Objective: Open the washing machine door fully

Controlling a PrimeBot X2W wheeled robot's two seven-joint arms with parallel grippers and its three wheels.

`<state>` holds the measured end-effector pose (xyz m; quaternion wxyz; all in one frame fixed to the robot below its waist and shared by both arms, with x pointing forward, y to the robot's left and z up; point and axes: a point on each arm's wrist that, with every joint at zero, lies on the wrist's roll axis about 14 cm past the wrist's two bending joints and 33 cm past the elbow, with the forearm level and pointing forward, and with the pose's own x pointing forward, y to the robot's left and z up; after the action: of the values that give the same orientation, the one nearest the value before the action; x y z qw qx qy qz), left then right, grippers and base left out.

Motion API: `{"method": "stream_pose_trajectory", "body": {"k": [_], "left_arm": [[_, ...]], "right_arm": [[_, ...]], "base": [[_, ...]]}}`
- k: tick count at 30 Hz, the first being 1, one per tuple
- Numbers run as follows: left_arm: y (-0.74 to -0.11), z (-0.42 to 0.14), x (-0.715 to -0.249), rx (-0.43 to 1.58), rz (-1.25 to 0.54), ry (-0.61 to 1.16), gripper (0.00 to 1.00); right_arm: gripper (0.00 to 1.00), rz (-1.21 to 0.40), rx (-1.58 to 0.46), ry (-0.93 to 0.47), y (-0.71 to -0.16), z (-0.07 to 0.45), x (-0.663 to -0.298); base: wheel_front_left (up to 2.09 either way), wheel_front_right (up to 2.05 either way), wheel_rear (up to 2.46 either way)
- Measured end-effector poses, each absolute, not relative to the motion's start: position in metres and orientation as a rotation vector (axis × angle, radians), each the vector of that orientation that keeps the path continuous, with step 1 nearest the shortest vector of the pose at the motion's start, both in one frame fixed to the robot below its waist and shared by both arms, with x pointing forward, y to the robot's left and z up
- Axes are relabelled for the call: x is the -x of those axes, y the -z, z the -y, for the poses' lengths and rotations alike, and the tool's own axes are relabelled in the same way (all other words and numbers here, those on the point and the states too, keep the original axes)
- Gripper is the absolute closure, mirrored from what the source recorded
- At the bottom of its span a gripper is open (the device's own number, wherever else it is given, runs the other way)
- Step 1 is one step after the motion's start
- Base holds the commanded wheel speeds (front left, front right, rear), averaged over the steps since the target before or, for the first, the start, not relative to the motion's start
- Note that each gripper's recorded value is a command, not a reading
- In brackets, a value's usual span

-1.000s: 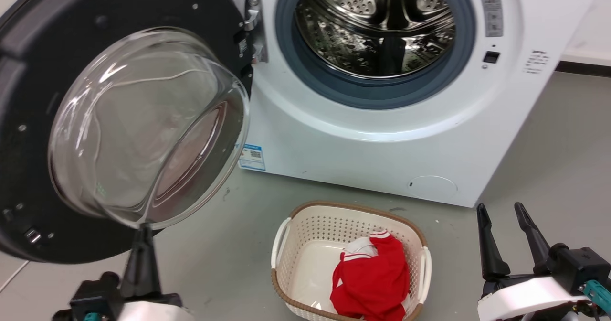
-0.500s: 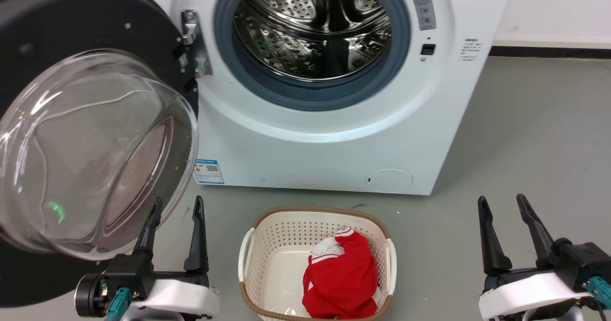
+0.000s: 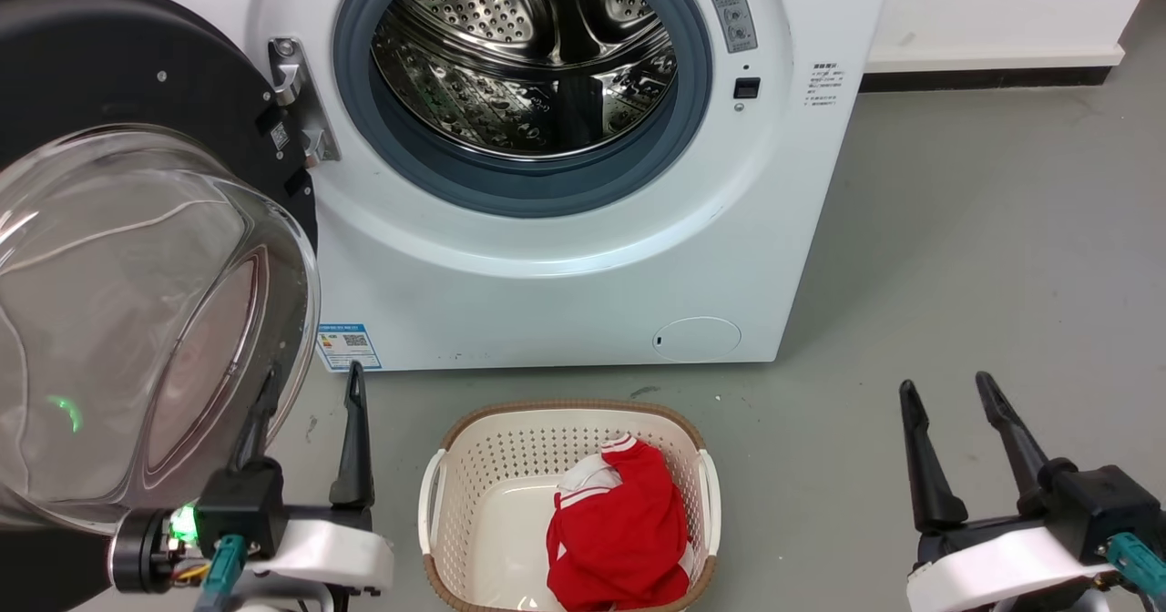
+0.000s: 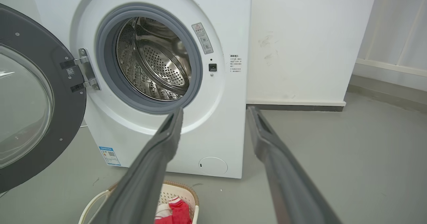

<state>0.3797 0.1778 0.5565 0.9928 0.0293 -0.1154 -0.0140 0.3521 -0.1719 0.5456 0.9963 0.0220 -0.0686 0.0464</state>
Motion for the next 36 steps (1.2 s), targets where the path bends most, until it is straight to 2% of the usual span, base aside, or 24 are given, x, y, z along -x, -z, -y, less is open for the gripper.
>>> {"method": "stream_pose_trajectory", "body": {"k": [28, 29, 36], "left_arm": [[-0.544, -0.186, -0.373, -0.048, 0.193, 0.004, 0.0], [-0.543, -0.186, -0.373, -0.049, 0.191, 0.004, 1.0], [-0.516, -0.191, -0.369, 0.026, 0.089, -0.021, 1.0]], "right_arm": [[0.0, 0.117, -0.065, -0.097, -0.537, 0.17, -0.353], [1.0, 0.116, -0.067, -0.096, -0.537, 0.17, -0.353], [1.0, 0.059, -0.137, -0.088, -0.519, 0.171, -0.349]], "base": [[0.0, 0.0, 0.0], [0.0, 0.0, 0.0], [0.0, 0.0, 0.0]]}}
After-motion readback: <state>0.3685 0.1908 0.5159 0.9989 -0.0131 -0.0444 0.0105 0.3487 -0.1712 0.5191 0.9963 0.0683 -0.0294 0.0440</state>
